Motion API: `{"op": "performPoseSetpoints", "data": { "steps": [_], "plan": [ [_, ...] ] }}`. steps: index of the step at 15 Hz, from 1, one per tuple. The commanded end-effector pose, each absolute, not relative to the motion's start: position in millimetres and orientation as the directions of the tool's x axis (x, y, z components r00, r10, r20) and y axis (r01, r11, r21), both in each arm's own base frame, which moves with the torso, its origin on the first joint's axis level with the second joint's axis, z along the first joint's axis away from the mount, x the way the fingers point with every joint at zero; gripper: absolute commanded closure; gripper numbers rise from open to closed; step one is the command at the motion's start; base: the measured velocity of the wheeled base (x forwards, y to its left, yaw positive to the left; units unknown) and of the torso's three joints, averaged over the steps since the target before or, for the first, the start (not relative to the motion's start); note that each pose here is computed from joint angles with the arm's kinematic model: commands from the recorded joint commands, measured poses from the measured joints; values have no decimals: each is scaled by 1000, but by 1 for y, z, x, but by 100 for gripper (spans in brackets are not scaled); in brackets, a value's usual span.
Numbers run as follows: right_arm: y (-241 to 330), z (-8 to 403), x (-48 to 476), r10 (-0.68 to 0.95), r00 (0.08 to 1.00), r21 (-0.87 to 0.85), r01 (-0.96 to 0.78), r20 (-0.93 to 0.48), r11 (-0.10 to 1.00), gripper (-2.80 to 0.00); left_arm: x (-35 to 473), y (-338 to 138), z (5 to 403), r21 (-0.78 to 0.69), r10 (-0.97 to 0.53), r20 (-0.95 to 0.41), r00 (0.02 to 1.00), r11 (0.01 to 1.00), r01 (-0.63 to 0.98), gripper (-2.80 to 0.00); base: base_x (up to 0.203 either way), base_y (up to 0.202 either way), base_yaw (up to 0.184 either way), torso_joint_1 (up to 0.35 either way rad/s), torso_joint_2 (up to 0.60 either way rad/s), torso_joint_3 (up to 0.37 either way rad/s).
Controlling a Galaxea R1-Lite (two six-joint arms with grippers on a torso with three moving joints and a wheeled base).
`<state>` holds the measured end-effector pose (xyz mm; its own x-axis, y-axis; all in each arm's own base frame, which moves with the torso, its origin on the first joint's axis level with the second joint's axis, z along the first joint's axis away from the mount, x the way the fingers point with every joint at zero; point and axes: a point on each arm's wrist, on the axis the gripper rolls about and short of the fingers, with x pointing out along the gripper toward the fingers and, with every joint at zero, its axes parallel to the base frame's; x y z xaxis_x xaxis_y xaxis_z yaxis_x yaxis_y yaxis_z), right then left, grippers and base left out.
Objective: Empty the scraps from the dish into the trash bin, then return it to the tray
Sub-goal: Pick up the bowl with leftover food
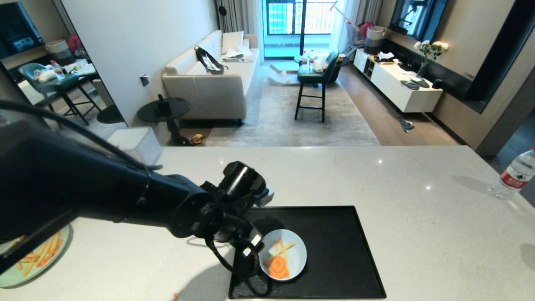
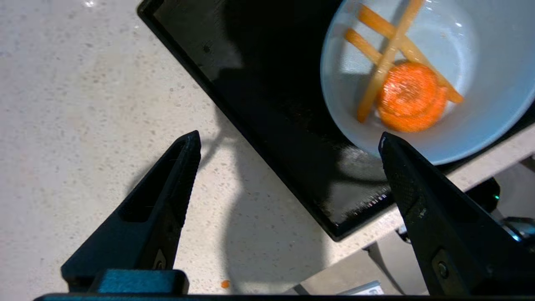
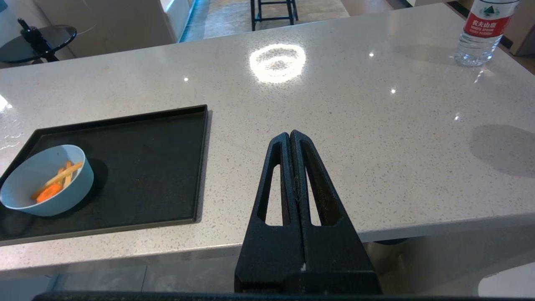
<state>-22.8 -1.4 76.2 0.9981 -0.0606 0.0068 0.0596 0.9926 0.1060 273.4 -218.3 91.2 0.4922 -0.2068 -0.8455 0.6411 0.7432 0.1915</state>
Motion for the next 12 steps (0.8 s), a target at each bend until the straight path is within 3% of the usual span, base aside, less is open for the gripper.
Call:
{"op": "performPoseSetpoints", "data": {
  "steps": [1,12],
  "plan": [
    [-1,76,-23,-60,998,106,59,8,993,0,284,-221,78,222,-157,-854,495,752,621,-280,0,0,0,0,0,0],
    [-1,76,-23,-61,998,107,60,8,992,0,307,-230,47,231,-114,-875,471,757,611,-280,0,0,0,0,0,0]
  ]
}}
